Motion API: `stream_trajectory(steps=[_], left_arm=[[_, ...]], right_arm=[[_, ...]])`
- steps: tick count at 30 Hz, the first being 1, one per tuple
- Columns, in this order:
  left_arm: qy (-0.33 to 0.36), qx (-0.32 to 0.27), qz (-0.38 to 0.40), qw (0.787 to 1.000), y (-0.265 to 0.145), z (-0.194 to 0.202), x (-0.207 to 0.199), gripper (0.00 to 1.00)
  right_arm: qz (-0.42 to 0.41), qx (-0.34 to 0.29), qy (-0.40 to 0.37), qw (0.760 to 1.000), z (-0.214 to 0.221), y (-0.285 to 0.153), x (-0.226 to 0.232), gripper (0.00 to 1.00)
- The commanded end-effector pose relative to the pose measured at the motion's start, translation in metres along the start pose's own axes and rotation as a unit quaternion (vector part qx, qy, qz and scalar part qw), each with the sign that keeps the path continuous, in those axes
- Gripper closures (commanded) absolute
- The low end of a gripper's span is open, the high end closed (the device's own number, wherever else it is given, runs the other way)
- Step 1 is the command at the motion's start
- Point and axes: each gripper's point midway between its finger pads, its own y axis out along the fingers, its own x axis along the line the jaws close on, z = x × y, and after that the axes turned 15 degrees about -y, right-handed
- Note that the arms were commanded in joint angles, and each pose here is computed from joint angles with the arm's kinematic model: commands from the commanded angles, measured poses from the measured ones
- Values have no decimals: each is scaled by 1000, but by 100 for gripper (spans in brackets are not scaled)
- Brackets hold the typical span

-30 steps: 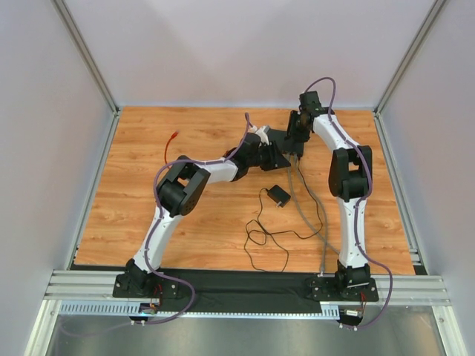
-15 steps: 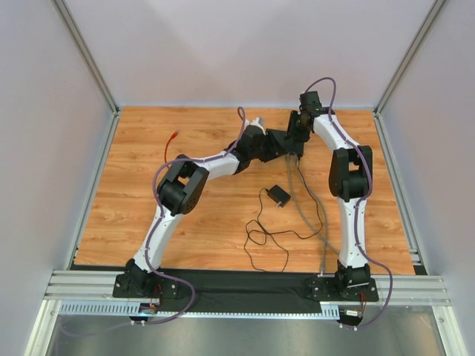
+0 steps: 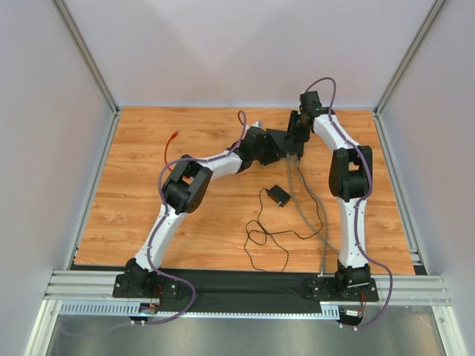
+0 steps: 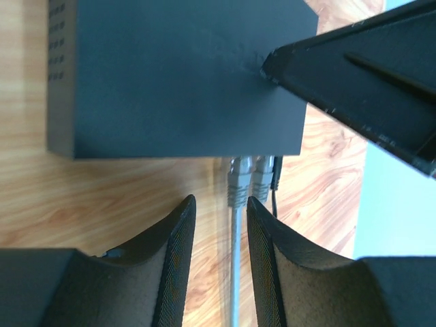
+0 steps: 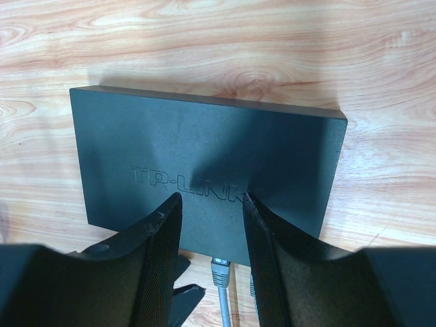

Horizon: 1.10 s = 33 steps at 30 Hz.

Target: Pull the plug from the switch port

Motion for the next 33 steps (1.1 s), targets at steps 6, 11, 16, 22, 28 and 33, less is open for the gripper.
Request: stream_trajectory(steps=[6,11,16,22,28,33], left_arm=[[-32,9,-2,999,16,5,5,56],[-82,-4,-27,996,21,3,18,55],[-119,-6,-45,992,27,5,29,55],[-128,-12,-74,989,27,7,35,57],[-130,-30,-84,987,25,6,38,60],[-129,-30,-83,988,26,6,36,63]], right_arm=[[33,82,10,996,54,24,-25,56],[33,83,9,996,55,24,-25,56],[34,83,10,996,55,25,-25,56],[34,82,9,996,54,24,-25,56],[33,82,10,996,54,24,-25,56],[34,82,10,996,54,24,-25,56]])
